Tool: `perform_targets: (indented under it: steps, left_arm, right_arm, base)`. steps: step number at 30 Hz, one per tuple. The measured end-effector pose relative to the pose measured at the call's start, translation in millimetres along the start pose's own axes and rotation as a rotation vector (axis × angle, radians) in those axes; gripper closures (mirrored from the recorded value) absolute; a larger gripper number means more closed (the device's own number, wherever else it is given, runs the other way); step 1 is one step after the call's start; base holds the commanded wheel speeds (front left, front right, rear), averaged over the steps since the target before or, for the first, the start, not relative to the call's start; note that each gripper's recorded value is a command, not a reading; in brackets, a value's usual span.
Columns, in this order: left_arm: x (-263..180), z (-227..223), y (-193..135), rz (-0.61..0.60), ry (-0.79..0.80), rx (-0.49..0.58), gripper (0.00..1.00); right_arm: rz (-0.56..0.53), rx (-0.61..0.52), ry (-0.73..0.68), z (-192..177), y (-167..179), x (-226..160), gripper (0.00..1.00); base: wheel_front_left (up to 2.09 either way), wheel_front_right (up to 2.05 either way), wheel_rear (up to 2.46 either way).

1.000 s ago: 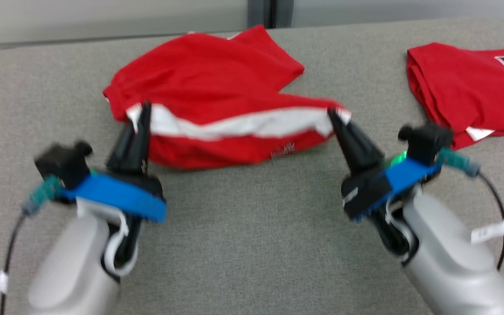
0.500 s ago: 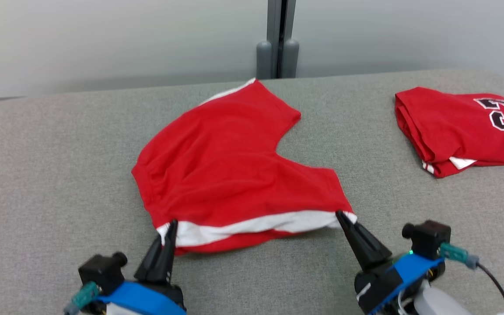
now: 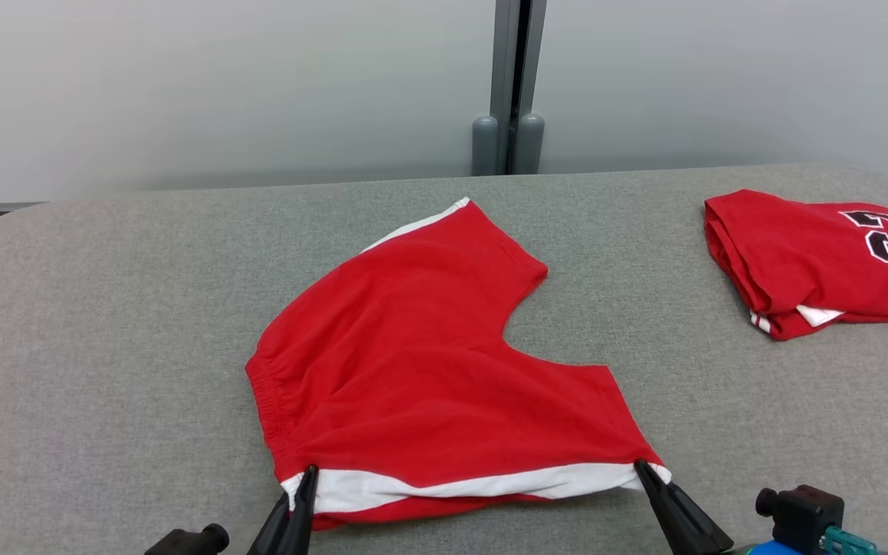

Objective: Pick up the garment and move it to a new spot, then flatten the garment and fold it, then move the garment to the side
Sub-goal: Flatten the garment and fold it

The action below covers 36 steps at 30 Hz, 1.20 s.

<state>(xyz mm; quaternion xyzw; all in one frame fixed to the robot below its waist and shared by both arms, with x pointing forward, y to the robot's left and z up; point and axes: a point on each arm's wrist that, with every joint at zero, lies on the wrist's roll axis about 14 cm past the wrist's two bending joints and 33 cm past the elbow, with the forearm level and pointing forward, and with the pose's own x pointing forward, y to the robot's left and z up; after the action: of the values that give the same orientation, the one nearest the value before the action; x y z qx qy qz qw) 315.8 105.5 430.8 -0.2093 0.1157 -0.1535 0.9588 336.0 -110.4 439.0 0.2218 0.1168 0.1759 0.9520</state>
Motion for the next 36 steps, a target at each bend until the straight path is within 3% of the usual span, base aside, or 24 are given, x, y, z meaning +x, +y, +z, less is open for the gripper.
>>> perform_targets:
  steps: [7,15,23,36]
  left_arm:
    - [-1,1,-7,-0.01,-0.011,-0.006,1.0]
    - [12,19,-8,-0.015,-0.066,-0.007,1.0]
    - [44,50,8,0.015,-0.141,0.006,1.0]
    - [113,79,58,0.112,-0.194,0.014,1.0]
  right_arm:
    - [0.007,-0.027,-0.043,15,1,3,1.0]
    - [0.028,-0.076,-0.158,66,-2,41,1.0]
    - [0.111,-0.179,-0.174,97,9,114,1.0]
    - [0.14,-0.34,-0.02,95,0,251,1.0]
  base:
    - [0.0,0.0,0.0]
    - [0.0,0.0,0.0]
    - [0.0,0.0,0.0]
    - [0.0,0.0,0.0]
